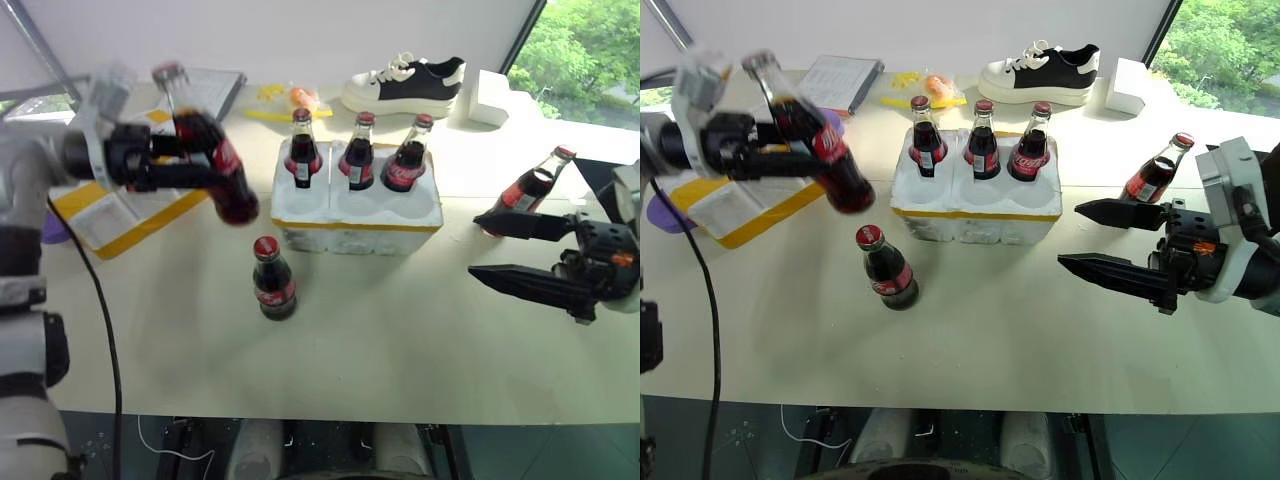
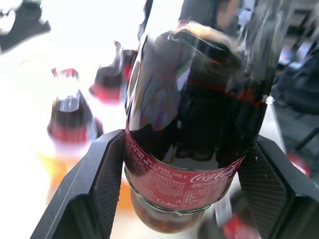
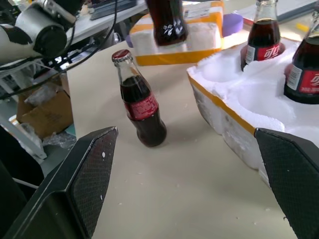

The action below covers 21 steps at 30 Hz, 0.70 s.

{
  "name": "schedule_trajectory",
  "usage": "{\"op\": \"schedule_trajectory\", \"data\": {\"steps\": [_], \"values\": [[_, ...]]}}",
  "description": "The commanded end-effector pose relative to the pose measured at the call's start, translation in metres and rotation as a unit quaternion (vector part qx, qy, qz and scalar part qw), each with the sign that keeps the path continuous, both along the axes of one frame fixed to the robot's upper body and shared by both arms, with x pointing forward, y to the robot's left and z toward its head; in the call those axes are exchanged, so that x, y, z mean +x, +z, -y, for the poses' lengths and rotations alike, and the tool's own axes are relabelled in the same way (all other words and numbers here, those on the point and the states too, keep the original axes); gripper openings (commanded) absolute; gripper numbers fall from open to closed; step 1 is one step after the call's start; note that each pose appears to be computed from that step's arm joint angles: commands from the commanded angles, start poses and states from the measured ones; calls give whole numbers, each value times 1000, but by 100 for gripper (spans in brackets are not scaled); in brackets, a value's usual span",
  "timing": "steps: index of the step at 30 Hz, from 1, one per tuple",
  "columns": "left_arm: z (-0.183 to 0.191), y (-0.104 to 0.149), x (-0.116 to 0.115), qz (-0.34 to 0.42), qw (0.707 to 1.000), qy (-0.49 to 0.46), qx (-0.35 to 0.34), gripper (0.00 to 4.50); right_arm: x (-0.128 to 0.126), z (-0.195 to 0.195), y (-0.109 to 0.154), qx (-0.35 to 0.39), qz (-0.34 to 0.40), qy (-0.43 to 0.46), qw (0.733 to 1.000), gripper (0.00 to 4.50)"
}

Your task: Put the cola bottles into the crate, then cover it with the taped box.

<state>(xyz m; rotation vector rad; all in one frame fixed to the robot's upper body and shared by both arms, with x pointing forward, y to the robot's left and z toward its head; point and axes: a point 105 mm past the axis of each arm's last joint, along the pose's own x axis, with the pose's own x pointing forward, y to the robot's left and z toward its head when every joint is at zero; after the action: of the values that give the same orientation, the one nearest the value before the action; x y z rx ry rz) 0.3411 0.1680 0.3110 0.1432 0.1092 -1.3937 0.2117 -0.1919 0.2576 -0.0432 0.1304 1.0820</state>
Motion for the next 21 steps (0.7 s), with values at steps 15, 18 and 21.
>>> {"op": "schedule_trajectory", "data": {"steps": [15,18,21], "values": [[106,15,38,71,992,-98,23,280,-26,7,4,25,50,-107,993,450],[112,20,37,74,992,-104,6,280,-28,7,2,28,48,-120,991,450],[119,18,37,78,991,-108,3,280,-28,8,2,32,49,-128,990,450]]}}
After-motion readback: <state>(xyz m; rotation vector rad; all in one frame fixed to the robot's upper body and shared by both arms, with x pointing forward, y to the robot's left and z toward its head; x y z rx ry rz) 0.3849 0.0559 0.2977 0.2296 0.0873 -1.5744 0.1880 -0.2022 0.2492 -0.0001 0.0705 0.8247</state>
